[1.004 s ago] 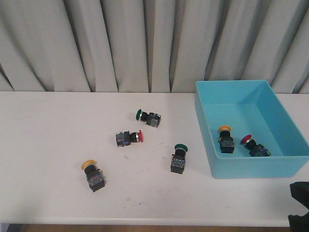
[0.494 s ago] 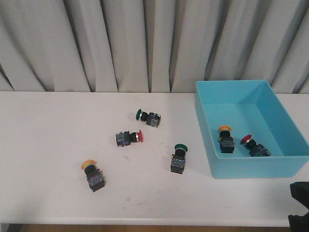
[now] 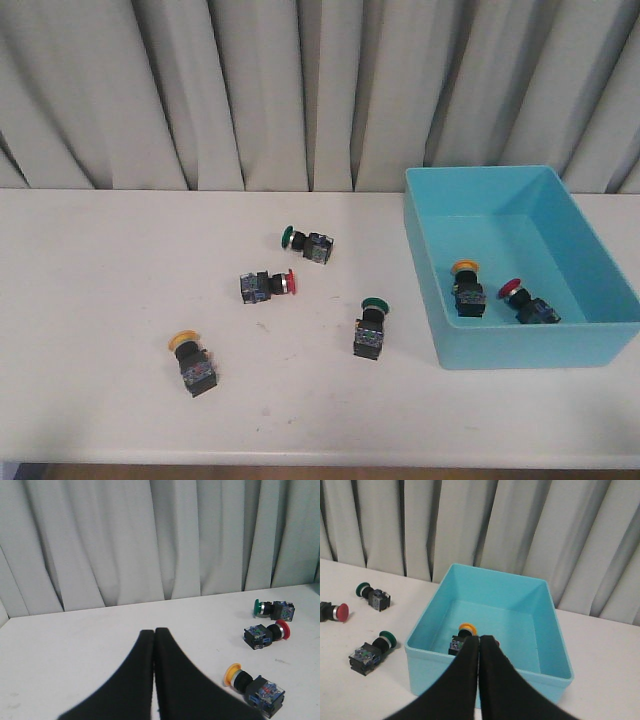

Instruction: Pick red and yellow buttons and place in box

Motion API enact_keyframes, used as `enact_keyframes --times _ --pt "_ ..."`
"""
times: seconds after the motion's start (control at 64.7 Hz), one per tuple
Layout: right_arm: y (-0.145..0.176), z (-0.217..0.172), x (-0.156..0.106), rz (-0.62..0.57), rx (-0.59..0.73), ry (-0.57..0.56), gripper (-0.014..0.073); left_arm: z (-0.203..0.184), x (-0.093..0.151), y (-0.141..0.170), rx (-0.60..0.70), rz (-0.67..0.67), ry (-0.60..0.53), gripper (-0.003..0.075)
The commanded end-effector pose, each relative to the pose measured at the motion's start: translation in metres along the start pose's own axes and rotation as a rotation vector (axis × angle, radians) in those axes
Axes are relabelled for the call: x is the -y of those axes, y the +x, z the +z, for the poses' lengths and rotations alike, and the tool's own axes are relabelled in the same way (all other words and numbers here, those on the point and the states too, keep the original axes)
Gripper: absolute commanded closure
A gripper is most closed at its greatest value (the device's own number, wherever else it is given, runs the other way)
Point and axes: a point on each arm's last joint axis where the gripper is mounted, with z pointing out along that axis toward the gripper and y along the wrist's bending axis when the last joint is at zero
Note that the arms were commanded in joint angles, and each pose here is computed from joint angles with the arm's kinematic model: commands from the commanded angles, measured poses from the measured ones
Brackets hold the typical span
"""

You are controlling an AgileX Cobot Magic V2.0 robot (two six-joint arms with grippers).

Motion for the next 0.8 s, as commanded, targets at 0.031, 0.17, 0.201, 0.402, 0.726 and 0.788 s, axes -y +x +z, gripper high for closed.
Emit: enact_keyframes --times 0.031,0.17,0.201,0.402,0.726,0.788 --pt "0.002 -0.002 0.002 0.064 0.153 0.046 0.0599 0.001 0.001 0.008 0.044 -0.003 0.005 0.0727" --pt "0.028 -0.002 -0.002 0.091 0.246 0.069 0.0599 0.001 0.001 0.008 0.044 -0.003 0.005 0.0727" --pt "0.035 0.0 -0.003 0.099 0.255 0.068 0.0599 0.001 0.001 0.008 0.043 -0.003 0.005 0.0727" --pt "0.041 0.002 -0.003 0.104 0.201 0.062 0.0598 0.001 0.001 0.008 0.044 -0.003 0.005 0.0727" --pt "0.041 0.002 -0.003 0.109 0.197 0.062 0.0598 0.001 0.001 0.008 0.044 -0.003 0.005 0.0727" --pt "0.041 0.002 -0.003 0.109 0.198 0.062 0.0598 0.001 0.001 0.008 0.044 -0.003 0.005 0.0727"
